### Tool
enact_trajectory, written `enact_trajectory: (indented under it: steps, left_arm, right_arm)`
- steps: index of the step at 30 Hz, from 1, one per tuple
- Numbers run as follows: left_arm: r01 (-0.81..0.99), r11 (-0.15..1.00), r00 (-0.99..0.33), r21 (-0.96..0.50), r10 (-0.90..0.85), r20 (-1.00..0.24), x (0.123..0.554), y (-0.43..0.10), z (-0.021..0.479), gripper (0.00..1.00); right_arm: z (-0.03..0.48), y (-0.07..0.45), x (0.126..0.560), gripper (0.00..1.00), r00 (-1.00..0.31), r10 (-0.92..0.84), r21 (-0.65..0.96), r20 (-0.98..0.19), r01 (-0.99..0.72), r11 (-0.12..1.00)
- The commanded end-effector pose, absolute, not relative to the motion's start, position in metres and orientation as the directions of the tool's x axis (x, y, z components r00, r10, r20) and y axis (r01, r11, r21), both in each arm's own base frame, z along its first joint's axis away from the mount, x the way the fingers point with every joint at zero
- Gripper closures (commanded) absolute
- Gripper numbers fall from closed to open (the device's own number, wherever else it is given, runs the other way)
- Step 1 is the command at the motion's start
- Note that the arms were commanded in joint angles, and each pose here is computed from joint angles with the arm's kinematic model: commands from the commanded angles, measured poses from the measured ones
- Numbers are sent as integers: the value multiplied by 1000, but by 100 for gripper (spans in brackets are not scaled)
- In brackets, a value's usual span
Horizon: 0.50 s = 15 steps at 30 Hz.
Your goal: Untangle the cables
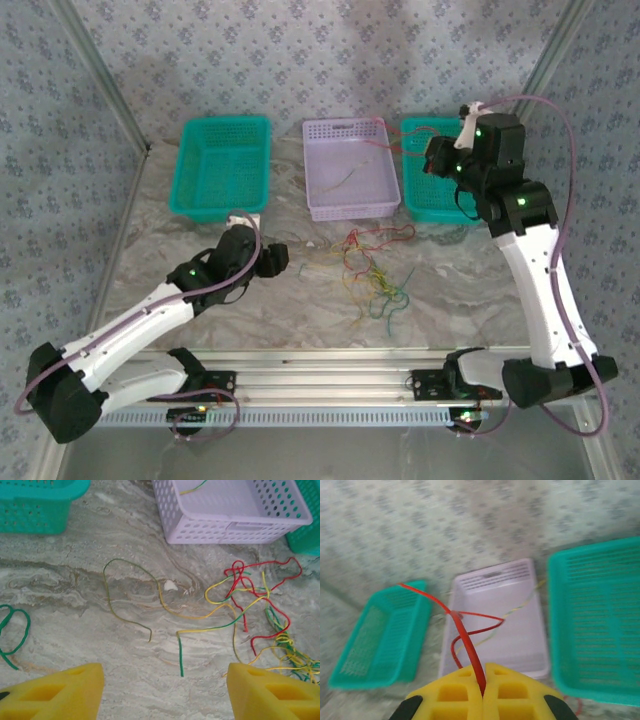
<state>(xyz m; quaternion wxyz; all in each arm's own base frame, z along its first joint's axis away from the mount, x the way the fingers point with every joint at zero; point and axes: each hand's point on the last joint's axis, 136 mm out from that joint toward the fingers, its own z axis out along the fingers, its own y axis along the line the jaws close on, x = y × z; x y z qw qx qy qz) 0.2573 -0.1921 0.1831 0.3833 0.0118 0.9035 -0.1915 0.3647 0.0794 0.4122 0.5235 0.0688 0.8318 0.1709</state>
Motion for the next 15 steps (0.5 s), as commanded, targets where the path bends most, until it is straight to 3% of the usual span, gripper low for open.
enact_trajectory:
  steps: [1,5,15]
  left_arm:
    - [192,916,-697,-353,-126,-706,253,-196,190,33]
    - [200,915,-698,-350,-117,-706,251,-196,189,33]
    - [216,918,-694,-332,-95,-714,245,-195,188,33]
  right_arm:
    - [416,40,382,100,-375,361,350,-854,98,931]
    - [398,-6,412,100,-327,381,297,-865,279,913]
    - [303,-58,486,100,-441,387,156,-810,474,867]
